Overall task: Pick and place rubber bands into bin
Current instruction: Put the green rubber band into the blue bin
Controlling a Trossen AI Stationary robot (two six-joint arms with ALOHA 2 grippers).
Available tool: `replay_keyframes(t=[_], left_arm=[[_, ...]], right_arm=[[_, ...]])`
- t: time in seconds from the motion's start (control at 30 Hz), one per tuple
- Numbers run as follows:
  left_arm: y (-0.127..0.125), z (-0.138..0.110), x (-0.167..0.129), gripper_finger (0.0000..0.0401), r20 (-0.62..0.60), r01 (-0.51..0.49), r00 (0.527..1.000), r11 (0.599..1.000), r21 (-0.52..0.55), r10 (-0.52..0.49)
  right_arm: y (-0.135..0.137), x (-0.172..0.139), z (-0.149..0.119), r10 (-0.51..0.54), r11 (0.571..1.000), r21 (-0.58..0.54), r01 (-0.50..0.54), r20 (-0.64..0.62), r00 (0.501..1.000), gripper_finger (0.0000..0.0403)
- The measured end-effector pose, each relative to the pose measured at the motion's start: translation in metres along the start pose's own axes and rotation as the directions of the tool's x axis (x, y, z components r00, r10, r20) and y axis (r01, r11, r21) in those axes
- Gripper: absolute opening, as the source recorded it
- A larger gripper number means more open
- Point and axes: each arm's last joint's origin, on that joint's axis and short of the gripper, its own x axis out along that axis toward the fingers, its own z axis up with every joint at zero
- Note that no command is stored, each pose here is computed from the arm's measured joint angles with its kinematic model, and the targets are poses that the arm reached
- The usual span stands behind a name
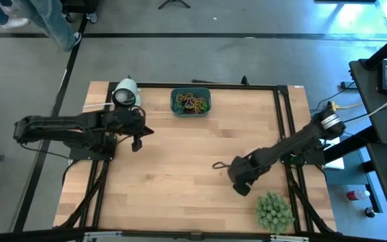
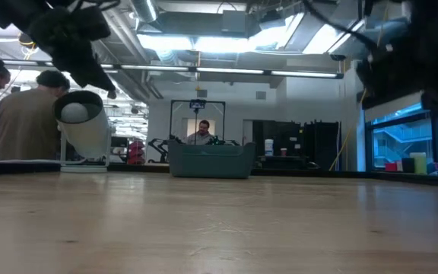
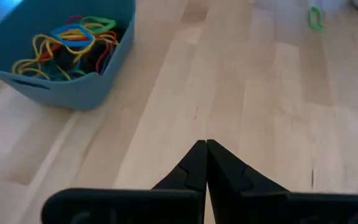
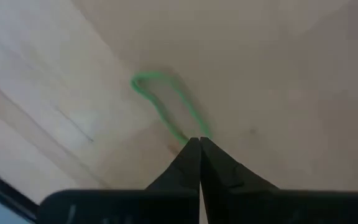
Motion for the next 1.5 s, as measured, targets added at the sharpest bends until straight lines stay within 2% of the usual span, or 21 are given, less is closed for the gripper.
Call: replay_keyframes(t=[0.1, 0.3, 0.53, 0.63, 0.73, 0.8, 0.9, 1.13, 1.23, 1.33, 1.5], left_arm=[[0.0, 0.0, -0.006, 0.0002, 0.02, 0.003, 1.0, 1.0, 0.031, -0.003], [0.0, -0.002, -0.009, 0.0003, 0.022, 0.013, 1.0, 0.996, 0.087, -0.015], [-0.001, -0.003, -0.009, 0.0002, 0.004, 0.042, 0.999, 0.993, 0.114, -0.043], [-0.001, -0.004, -0.009, 0.0004, -0.008, 0.052, 0.999, 0.992, 0.115, -0.051], [-0.002, -0.004, -0.009, 0.0002, -0.01, 0.069, 0.998, 0.991, 0.116, -0.068], [-0.002, -0.004, -0.009, 0.0002, -0.009, 0.072, 0.997, 0.991, 0.116, -0.072], [-0.002, -0.004, -0.009, 0.0003, -0.009, 0.072, 0.997, 0.991, 0.115, -0.072], [-0.002, -0.004, -0.006, 0.0003, -0.015, 0.07, 0.998, 0.991, 0.115, -0.069], [-0.002, -0.003, -0.003, 0.0002, -0.028, 0.069, 0.997, 0.991, 0.114, -0.067], [-0.002, -0.001, 0.002, 0.0002, -0.025, 0.067, 0.998, 0.991, 0.114, -0.065], [-0.002, -0.002, 0.009, 0.0002, -0.057, 0.06, 0.997, 0.992, 0.111, -0.054]], right_arm=[[0.006, 0.017, 0.0, -0.038, 0.999, -0.011, 0.038, -0.055, 0.998, 0.0012], [0.01, 0.035, 0.003, -0.095, 0.995, -0.012, 0.094, -0.079, 0.992, 0.0044], [0.014, 0.049, 0.007, -0.097, 0.995, -0.013, 0.096, -0.077, 0.992, 0.0074], [0.015, 0.055, 0.009, -0.108, 0.994, 0.014, 0.11, -0.087, 0.99, 0.0064], [0.017, 0.058, 0.01, -0.106, 0.992, 0.061, 0.112, -0.092, 0.99, 0.002], [0.021, 0.055, 0.011, -0.097, 0.992, 0.069, 0.103, -0.087, 0.991, 0.0009], [0.028, 0.044, 0.016, -0.097, 0.992, 0.075, 0.101, -0.047, 0.994, 0.0004], [0.051, -0.014, 0.047, -0.043, 0.996, 0.08, 0.026, 0.21, 0.977, 0.0002], [0.053, -0.044, 0.071, -0.009, 0.996, 0.09, -0.021, 0.322, 0.947, 0.0001], [0.049, -0.074, 0.098, 0.005, 0.998, 0.051, -0.029, 0.429, 0.903, 0.0001], [0.023, -0.123, 0.147, 0.014, 1.0, -0.003, -0.015, 0.558, 0.83, 0.0001]])
